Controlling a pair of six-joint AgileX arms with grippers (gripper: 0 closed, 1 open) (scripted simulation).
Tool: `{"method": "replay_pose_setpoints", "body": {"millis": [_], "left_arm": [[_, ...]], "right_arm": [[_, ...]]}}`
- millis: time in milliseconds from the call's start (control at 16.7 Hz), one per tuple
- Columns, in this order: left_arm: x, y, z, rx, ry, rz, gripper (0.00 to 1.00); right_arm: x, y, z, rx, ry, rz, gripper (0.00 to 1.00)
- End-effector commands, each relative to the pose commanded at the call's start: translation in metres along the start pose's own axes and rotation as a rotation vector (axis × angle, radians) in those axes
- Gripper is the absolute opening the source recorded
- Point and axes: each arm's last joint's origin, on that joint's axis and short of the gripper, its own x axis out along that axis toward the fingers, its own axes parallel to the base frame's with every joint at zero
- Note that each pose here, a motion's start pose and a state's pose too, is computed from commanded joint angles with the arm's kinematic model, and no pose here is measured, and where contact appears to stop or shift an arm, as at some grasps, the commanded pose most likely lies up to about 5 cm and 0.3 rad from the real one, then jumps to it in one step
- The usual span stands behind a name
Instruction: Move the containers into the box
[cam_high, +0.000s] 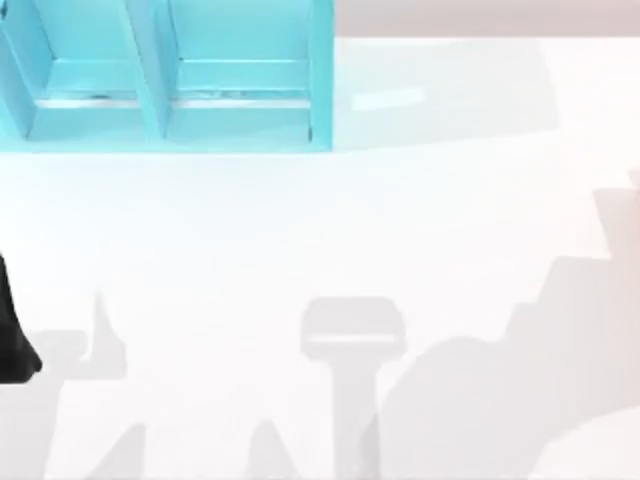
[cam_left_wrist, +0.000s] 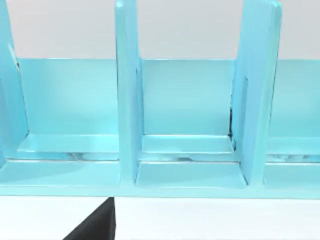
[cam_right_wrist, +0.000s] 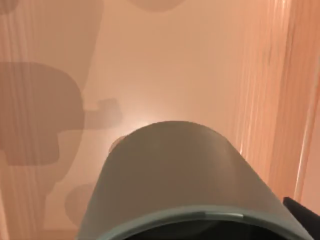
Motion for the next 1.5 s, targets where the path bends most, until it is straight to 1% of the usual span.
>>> {"method": "replay_pose_setpoints", "body": {"millis": [420, 900, 1200, 1500], "left_arm": [[0.000, 0.000, 0.000, 0.000, 0.000, 0.000, 1.00], [0.000, 0.000, 0.000, 0.000, 0.000, 0.000, 1.00], [0.000, 0.000, 0.000, 0.000, 0.000, 0.000, 1.00], [0.000, 0.000, 0.000, 0.000, 0.000, 0.000, 1.00]], "right_arm": [[0.004, 0.000, -0.001, -0.005, 0.003, -0.003, 0.00], [0.058, 0.007, -0.003, -0.002, 0.003, -0.002, 0.00], [0.064, 0.008, -0.004, 0.000, 0.003, -0.001, 0.00], [0.064, 0.008, -0.004, 0.000, 0.003, -0.001, 0.38]]}}
